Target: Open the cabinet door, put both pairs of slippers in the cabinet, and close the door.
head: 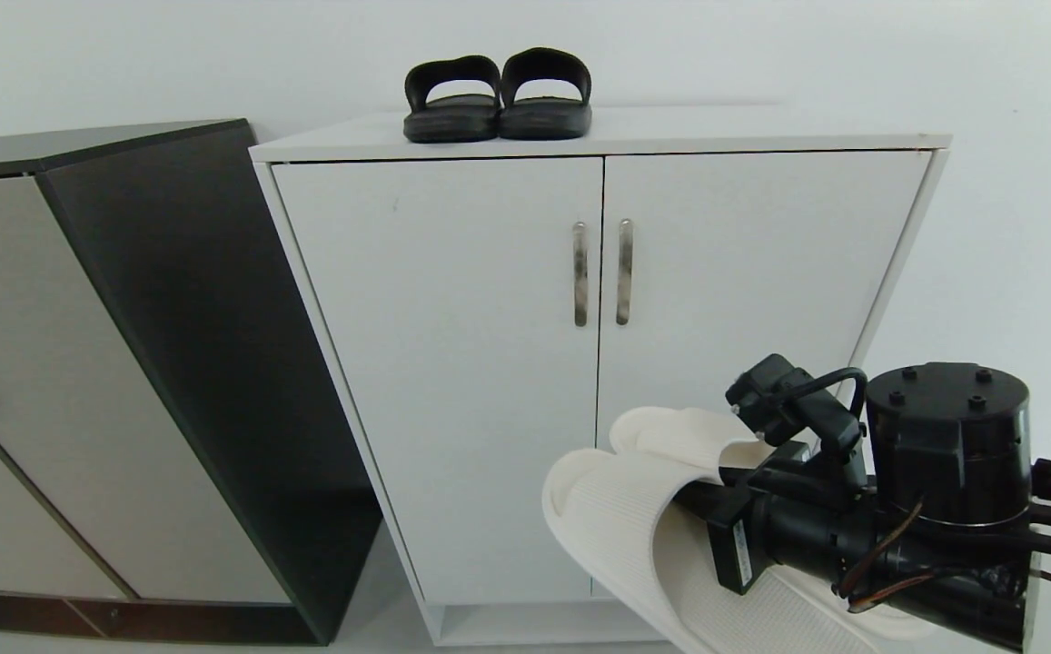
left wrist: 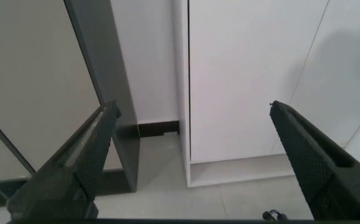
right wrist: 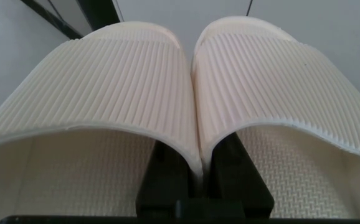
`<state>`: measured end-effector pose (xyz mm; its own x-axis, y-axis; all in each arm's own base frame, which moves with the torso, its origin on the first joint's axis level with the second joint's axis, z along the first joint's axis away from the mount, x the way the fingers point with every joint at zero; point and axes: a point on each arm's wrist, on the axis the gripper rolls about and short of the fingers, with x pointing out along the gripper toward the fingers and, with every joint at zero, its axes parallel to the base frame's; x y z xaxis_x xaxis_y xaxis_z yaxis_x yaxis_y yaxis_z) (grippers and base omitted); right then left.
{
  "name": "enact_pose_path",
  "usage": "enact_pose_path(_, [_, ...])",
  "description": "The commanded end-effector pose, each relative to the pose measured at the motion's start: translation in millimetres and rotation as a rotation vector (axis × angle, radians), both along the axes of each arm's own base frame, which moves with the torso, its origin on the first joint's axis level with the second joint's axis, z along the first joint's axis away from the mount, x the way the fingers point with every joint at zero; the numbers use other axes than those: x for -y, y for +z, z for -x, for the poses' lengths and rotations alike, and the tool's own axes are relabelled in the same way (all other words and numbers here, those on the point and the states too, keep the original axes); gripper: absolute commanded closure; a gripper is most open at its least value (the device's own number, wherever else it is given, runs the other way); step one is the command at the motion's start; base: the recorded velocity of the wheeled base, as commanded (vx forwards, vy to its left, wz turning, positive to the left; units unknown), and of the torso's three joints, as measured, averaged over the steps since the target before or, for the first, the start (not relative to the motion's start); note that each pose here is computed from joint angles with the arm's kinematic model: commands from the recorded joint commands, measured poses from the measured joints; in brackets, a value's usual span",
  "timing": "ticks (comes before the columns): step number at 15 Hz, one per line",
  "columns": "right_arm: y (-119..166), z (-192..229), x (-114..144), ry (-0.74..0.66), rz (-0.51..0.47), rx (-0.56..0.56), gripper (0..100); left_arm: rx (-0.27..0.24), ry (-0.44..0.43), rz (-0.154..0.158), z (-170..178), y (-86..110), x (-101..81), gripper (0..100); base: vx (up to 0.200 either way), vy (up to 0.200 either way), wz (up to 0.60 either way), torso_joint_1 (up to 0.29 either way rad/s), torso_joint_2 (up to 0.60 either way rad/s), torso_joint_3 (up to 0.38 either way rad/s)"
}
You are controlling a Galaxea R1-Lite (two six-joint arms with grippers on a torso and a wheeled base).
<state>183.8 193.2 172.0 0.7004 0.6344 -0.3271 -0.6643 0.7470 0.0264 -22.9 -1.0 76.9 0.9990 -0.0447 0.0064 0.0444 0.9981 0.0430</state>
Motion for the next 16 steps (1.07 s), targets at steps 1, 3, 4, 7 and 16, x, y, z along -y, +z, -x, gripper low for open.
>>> enact_pose_path(1, [-3,0,-1,0.000,0.007,-0.008,100,0.067,-0.038,0.002,4,29.8,0.6,0,0.000,0.000,0.00,0.000,0.00,0.000])
enact_pose_path(3, [-4,0,0,0.001,0.004,-0.003,100,0.053,-0.108,0.053,-5,79.6,1.8,0,0.000,0.000,0.00,0.000,0.00,0.000])
enact_pose_path(4, [-5,0,0,-0.001,0.003,-0.001,100,0.014,-0.160,0.053,-16,90.8,2.9,0,0.000,0.000,0.00,0.000,0.00,0.000])
enact_pose_path(7, [-8,-1,-1,-0.001,0.009,-0.007,100,0.016,-0.343,0.044,-48,117.6,7.6,0,0.000,0.000,0.00,0.000,0.00,0.000])
enact_pose_path(16, [-19,-3,-3,-0.001,0.028,-0.018,100,-0.122,-0.719,0.053,-155,165.1,57.6,0,0.000,0.000,0.00,0.000,0.00,0.000])
